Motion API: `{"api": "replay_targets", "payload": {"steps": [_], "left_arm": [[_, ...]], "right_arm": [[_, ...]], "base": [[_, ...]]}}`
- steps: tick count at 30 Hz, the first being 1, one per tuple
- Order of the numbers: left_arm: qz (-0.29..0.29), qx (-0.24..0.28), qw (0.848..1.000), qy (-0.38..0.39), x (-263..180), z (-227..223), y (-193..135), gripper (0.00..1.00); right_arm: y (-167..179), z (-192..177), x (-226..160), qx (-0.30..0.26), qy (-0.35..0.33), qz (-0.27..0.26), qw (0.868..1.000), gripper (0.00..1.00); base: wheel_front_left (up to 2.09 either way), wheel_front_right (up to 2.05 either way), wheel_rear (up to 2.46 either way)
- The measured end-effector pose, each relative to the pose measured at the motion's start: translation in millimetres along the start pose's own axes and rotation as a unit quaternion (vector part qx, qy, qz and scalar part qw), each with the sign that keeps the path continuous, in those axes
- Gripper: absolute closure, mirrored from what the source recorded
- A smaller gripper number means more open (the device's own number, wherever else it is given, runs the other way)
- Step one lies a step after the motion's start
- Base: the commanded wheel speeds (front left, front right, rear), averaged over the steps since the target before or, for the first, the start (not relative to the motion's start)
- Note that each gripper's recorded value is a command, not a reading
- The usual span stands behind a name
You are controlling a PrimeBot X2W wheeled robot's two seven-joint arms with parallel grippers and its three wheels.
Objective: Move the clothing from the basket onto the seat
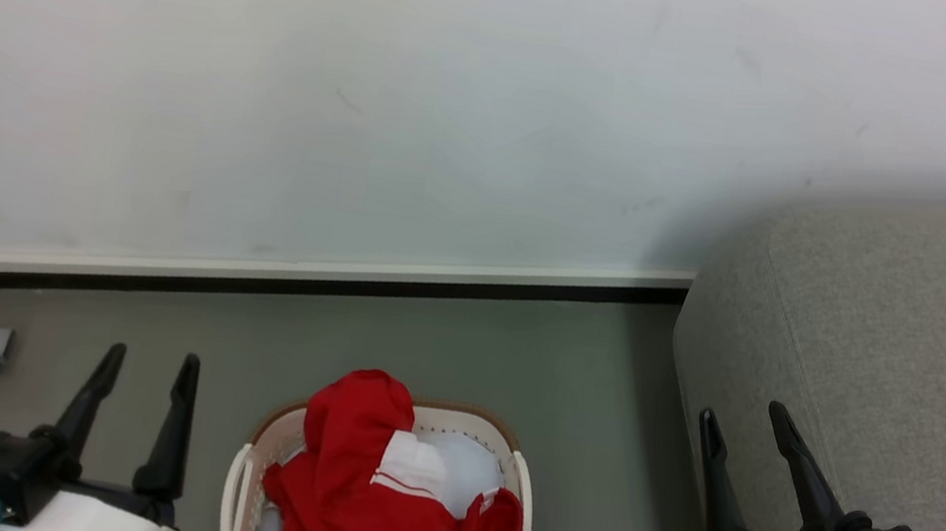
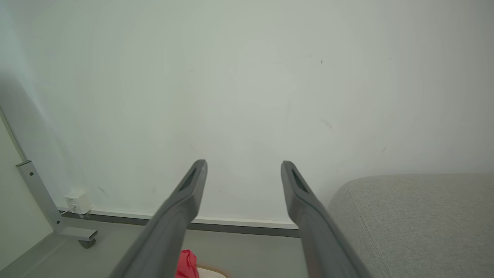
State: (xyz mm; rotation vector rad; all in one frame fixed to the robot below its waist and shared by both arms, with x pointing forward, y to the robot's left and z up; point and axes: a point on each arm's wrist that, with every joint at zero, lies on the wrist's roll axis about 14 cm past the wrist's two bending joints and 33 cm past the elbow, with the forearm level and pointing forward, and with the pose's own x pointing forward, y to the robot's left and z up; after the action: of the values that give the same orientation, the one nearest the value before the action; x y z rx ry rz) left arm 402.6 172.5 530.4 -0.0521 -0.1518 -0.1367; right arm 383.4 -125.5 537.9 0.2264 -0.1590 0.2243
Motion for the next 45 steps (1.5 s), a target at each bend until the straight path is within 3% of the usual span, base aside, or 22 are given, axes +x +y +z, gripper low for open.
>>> {"api": "replay_targets", "payload": {"steps": [16,22,27,36,45], "left_arm": [[-0.012,-0.041,0.998,0.039,50,-47,1,0.00],[-0.029,-0.062,0.994,0.089,67,-92,-2,0.00],[-0.070,-0.044,0.988,0.131,82,-130,-9,0.00],[-0.116,-0.054,0.965,0.231,85,-215,-24,0.00],[-0.166,-0.058,0.930,0.324,77,-292,-46,0.00]], "right_arm": [[-23,-14,33,-0.003,0.007,-0.017,1.000,0.00],[-42,-25,48,0.000,0.012,-0.035,0.999,0.00],[-56,-42,61,-0.001,0.024,-0.045,0.999,0.00],[-83,-63,72,-0.003,0.034,-0.072,0.997,0.00],[-104,-59,76,-0.015,0.020,-0.091,0.996,0.00]], "base": [[0.00,0.00,0.00],[0.00,0.00,0.00],[0.00,0.00,0.00],[0.00,0.00,0.00],[0.00,0.00,0.00]]}}
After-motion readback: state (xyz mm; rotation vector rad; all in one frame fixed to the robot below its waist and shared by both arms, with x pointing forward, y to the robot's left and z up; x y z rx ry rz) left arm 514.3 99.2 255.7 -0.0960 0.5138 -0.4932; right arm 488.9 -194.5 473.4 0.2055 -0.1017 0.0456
